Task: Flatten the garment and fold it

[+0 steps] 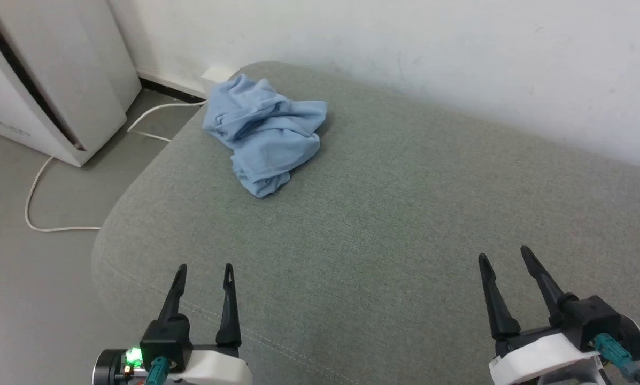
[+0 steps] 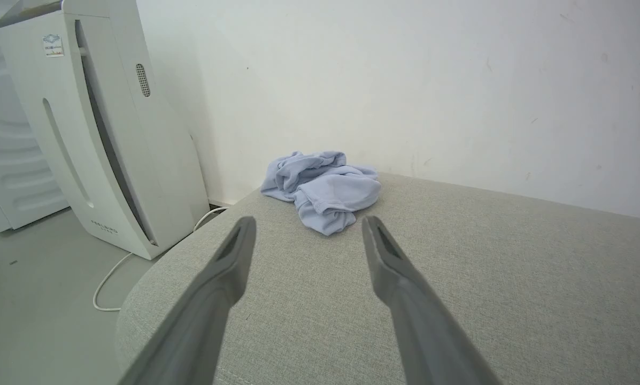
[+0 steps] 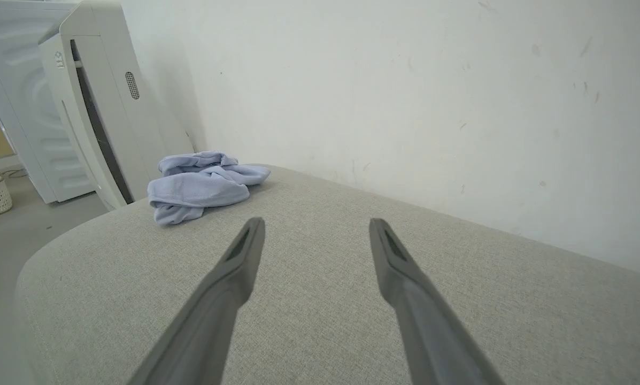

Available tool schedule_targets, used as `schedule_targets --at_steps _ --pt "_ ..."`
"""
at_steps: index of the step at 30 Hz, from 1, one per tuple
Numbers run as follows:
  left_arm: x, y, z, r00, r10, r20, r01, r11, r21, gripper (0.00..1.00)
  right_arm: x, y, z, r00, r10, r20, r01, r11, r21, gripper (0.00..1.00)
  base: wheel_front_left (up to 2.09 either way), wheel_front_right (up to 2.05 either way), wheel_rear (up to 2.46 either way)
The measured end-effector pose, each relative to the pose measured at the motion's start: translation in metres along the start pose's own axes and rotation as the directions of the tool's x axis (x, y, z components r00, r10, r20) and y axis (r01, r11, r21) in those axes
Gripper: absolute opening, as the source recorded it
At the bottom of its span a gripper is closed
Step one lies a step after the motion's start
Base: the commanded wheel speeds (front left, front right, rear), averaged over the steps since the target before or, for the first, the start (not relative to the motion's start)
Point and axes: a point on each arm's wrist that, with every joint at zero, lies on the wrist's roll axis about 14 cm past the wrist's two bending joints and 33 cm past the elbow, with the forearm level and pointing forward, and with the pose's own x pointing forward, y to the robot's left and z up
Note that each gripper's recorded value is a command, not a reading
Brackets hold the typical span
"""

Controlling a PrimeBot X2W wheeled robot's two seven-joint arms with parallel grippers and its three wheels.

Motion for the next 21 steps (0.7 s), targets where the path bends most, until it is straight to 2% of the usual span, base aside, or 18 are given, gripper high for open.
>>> schedule_targets --at_steps 21 --pt "-0.007 0.008 0.001 0.998 0.056 0.01 -0.056 0.998 0.002 1.0 0.009 0.012 -0.011 0.999 0.045 -0.002 -0.045 0.999 0.024 1.0 0.0 0.0 0.0"
